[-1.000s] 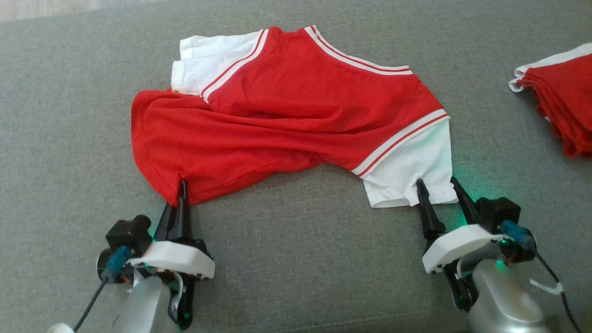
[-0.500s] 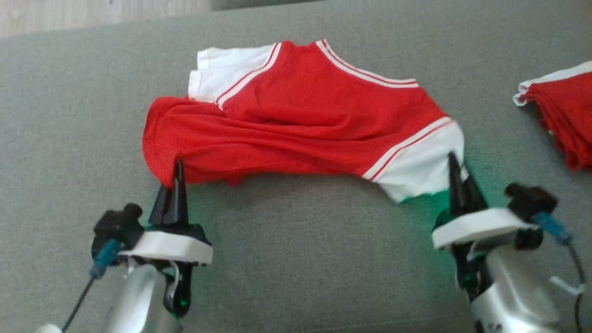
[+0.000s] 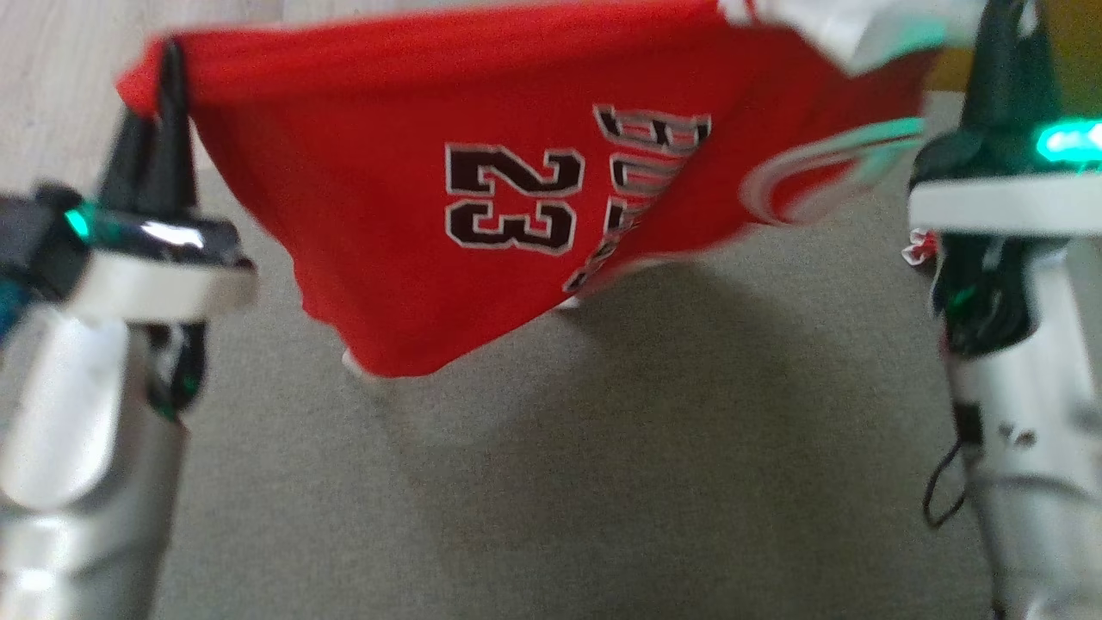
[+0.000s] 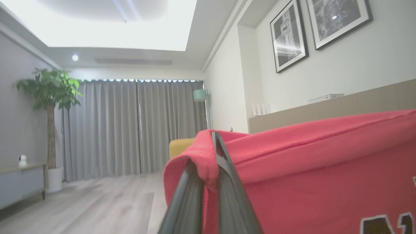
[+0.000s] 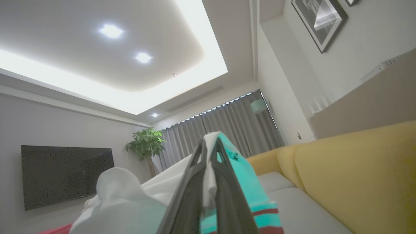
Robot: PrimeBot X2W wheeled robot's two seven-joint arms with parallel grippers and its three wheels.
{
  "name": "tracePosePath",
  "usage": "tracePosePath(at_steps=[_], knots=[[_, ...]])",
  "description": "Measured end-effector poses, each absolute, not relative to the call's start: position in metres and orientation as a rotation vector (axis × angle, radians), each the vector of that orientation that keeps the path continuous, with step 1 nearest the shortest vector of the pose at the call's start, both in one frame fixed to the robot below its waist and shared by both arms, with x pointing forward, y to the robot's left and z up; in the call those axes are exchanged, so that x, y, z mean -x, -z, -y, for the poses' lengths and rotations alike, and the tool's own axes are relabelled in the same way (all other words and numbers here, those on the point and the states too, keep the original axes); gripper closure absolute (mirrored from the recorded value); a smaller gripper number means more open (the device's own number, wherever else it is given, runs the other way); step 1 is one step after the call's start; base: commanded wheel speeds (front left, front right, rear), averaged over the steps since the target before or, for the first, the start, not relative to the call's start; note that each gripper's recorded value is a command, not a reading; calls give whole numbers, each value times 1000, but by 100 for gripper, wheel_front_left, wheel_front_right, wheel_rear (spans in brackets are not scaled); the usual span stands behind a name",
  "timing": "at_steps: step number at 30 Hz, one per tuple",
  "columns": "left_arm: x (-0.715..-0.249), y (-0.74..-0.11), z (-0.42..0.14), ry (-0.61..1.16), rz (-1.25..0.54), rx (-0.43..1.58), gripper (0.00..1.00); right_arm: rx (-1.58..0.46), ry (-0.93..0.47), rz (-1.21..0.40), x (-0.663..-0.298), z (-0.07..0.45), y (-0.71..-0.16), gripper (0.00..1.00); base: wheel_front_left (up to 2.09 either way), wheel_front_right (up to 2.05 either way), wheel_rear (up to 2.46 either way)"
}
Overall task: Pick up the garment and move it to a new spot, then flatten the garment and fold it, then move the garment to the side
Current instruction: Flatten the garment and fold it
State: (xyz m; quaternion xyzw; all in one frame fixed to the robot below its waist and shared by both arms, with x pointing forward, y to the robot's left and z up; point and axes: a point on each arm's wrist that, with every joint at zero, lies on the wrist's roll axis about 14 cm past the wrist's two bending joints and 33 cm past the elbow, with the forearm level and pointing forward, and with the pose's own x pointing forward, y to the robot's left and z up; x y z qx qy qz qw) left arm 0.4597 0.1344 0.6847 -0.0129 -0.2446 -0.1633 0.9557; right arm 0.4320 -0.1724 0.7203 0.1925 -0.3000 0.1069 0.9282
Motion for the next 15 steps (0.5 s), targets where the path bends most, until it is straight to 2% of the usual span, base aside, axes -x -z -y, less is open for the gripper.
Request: tracePosePath(at_steps=[4,8,15], knots=[[-467,-727,-142,323,558,-27,100,-357,-265,697,-437,168,-763,100,0,0,0],[-489,-738,-144,310,545,-56,100,-321,-278,675,-466,162,-776,100,0,0,0],[-552,-688,-154,240,385,-79,100,-280,-244,560,-539,151,-748,100,0,0,0]])
